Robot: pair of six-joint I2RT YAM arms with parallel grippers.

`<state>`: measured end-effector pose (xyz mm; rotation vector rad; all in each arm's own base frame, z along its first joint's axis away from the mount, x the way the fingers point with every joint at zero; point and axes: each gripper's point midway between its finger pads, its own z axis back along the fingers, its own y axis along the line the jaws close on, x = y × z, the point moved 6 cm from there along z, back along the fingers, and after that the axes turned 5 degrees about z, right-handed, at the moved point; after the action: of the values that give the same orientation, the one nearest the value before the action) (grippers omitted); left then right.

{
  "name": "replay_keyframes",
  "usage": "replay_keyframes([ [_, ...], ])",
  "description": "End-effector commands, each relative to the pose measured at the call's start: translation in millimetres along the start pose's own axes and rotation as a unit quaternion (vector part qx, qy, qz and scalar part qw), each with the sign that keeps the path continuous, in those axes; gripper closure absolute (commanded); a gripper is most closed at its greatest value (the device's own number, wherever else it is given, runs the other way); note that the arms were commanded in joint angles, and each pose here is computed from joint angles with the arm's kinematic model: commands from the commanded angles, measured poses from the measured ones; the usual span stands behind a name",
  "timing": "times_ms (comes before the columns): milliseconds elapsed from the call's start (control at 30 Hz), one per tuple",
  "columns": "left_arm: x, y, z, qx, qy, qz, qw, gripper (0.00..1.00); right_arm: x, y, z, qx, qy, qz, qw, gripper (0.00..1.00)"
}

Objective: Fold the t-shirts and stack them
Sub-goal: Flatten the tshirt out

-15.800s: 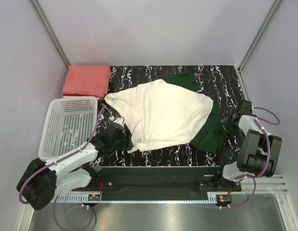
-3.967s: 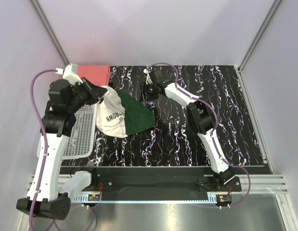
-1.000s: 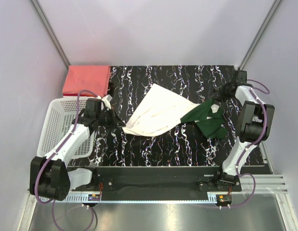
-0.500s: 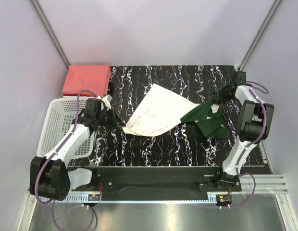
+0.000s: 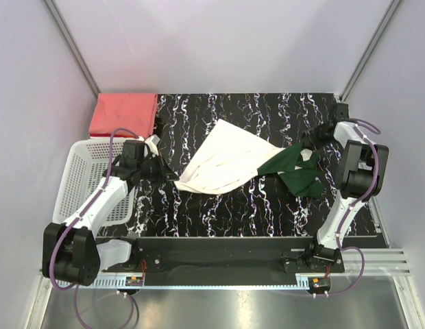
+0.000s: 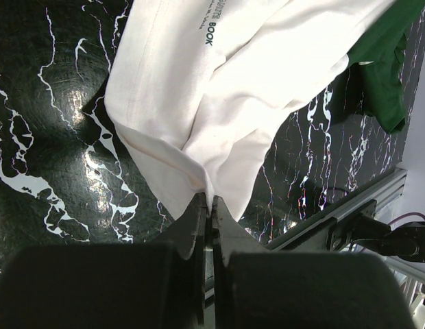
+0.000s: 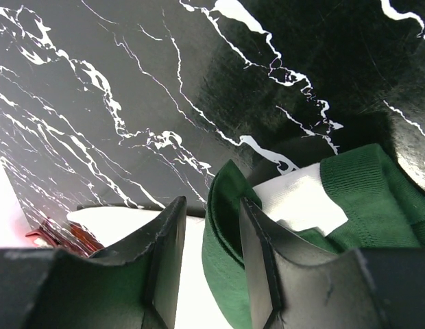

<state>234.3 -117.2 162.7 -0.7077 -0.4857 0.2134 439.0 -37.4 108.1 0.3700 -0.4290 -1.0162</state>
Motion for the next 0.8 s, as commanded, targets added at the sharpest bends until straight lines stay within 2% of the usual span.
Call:
replay_keyframes([
  [0,18,-14,7,-0.020,-0.041,-0.027,0.999,1.00,0,6,-1,0.013,0.013,0.009,1.000,0.56],
  [167,18,-14,8,-0.021,-0.044,-0.025,0.999,1.00,-3,1,1,0.007,0.011,0.019,1.000,0.64],
  [400,17,-13,9,-0.020,-0.047,-0.025,0.998,1.00,-10,-2,-3,0.012,0.033,0.021,0.999,0.60],
  [533,18,-13,10,-0.019,-0.051,-0.026,0.998,1.00,-17,-10,-6,0.004,0.044,0.023,0.999,0.61],
  [633,19,-13,10,-0.019,-0.052,-0.027,0.998,1.00,-20,-16,-9,-0.003,0.051,0.023,0.998,0.71],
  [667,19,-14,11,-0.019,-0.054,-0.027,0.998,1.00,-20,-15,-9,-0.002,0.049,0.025,0.998,0.78],
  [700,19,-14,11,-0.018,-0.055,-0.028,0.998,1.00,-19,-15,-6,-0.001,0.044,0.034,0.998,1.00],
  [767,20,-14,13,-0.015,-0.062,-0.028,0.998,1.00,-12,-10,5,0.000,0.017,0.044,0.999,1.00],
])
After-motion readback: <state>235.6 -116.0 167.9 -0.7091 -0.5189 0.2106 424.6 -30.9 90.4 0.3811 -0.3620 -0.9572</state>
